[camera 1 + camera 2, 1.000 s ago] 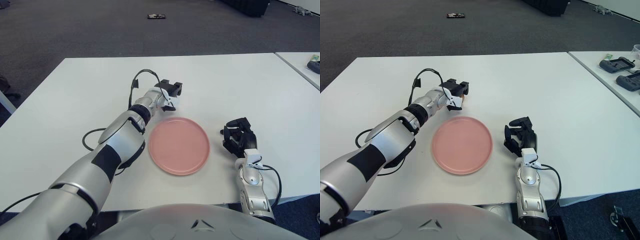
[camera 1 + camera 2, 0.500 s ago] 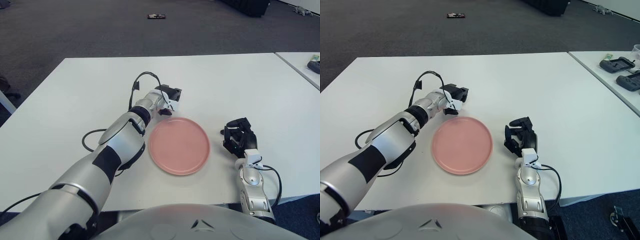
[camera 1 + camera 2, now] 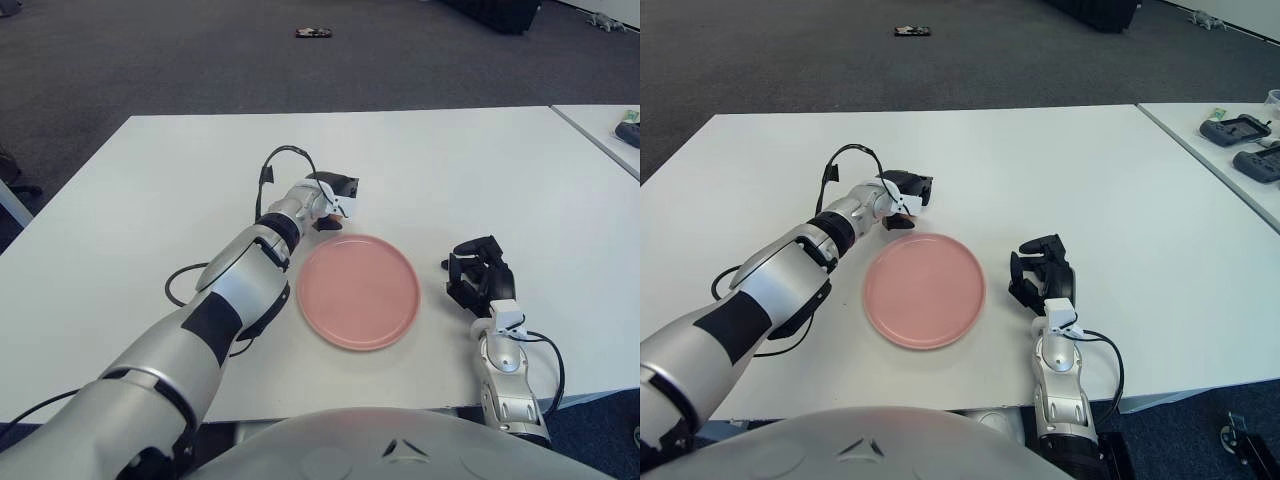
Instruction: Put the apple into the plate.
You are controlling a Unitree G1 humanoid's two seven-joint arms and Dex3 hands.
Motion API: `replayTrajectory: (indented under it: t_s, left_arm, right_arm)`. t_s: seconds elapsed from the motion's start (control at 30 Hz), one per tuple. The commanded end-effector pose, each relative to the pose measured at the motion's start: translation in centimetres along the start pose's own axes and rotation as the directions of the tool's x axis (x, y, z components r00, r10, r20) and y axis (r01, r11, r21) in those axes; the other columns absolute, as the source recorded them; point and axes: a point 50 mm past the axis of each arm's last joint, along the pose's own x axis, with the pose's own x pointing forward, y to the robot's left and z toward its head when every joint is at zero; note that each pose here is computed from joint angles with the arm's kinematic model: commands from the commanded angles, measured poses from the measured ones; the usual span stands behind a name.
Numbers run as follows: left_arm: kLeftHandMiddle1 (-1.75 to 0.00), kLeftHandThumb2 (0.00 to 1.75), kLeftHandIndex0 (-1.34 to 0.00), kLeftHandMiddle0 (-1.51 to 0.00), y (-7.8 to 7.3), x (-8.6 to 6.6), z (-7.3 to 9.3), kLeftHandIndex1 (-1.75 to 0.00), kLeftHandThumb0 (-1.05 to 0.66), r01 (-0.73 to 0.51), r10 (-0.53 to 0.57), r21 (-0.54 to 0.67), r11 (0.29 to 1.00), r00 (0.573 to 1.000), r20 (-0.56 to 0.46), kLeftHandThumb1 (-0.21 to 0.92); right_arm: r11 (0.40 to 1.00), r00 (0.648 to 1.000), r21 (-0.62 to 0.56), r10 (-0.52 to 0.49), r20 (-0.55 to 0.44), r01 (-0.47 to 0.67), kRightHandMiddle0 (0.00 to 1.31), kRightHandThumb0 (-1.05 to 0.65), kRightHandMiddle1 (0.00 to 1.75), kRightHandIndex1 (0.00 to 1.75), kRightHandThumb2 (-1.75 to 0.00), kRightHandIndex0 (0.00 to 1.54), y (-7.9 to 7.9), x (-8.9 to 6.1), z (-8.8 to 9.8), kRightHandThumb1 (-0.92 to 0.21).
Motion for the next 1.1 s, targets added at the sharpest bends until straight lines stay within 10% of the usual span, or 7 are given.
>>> replayTrajectory:
  t_s: [0.0, 1.07]
  left_arm:
    - [-1.75, 1.4, -0.66, -1.2, -1.5, -0.3, -1.3, -1.75, -0.49, 0.041, -0.042, -0.034, 0.999, 0.998, -0.043, 0.25]
    - [-1.75, 1.4, -0.66, -1.24, 0.4, -1.0, -3.9, -1.75, -0.49, -0.069, 0.048, -0.24, 0.968, 0.995, -0.091, 0.24]
  right_arm:
    - [1.0, 0.998, -0.009, -0.017, -0.059, 0.016, 0.32, -0.37, 1.75, 1.23, -0.83, 0.6, -0.5, -0.2, -0.9, -0.71]
    - [1.0, 0.999, -0.013, 0.001, -0.039, -0.002, 0.31, -0.37, 1.75, 1.23, -0.81, 0.6, -0.4, 0.8, -0.8, -0.72]
